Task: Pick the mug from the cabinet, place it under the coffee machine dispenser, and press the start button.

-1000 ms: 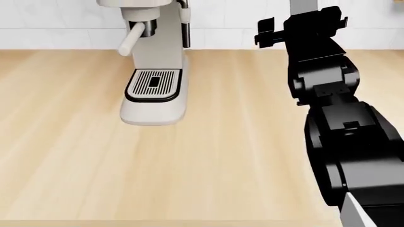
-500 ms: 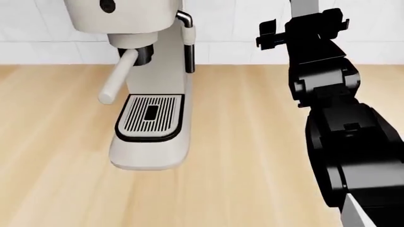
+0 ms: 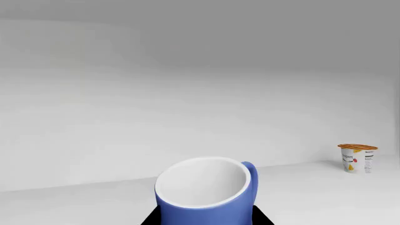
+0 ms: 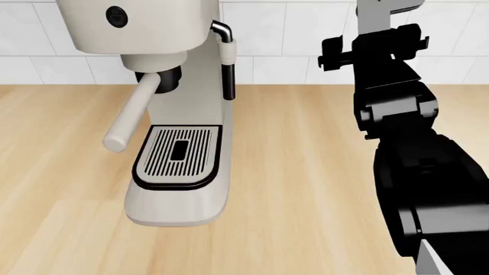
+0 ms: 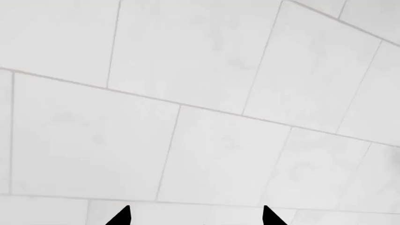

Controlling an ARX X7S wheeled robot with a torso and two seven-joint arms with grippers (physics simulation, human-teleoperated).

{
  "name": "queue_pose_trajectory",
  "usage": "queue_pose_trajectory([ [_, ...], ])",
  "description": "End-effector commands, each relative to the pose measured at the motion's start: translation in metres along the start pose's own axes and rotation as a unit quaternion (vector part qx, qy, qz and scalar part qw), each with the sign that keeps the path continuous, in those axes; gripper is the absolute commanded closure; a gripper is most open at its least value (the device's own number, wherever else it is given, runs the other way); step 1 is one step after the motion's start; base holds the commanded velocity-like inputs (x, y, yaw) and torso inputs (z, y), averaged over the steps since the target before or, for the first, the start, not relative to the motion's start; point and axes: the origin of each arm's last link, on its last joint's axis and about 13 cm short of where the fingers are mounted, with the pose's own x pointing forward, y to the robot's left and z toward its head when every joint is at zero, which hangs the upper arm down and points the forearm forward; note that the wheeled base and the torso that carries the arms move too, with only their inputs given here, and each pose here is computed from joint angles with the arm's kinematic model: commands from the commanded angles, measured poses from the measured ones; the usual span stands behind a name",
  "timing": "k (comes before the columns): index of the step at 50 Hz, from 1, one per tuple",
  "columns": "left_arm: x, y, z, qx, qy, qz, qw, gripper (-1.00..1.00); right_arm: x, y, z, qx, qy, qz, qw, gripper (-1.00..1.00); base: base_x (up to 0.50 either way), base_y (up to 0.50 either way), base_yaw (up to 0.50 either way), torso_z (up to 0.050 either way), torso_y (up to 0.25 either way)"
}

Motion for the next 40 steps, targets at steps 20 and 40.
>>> queue_pose_trajectory([
  [20,-0.039,-0.009,0.029,0.020,-0.062,0.033,0.997,1.00,0.003,-0.017,0.019,-0.010,-0.018,-0.019,1.000,-1.00,-0.34,0.00,0.00,0.000,0.000],
  [40,-0.053,-0.014,0.033,0.023,-0.064,0.028,0.997,1.00,0.003,-0.020,0.018,-0.015,-0.024,-0.022,0.999,-1.00,-0.50,0.00,0.00,0.000,0.000],
])
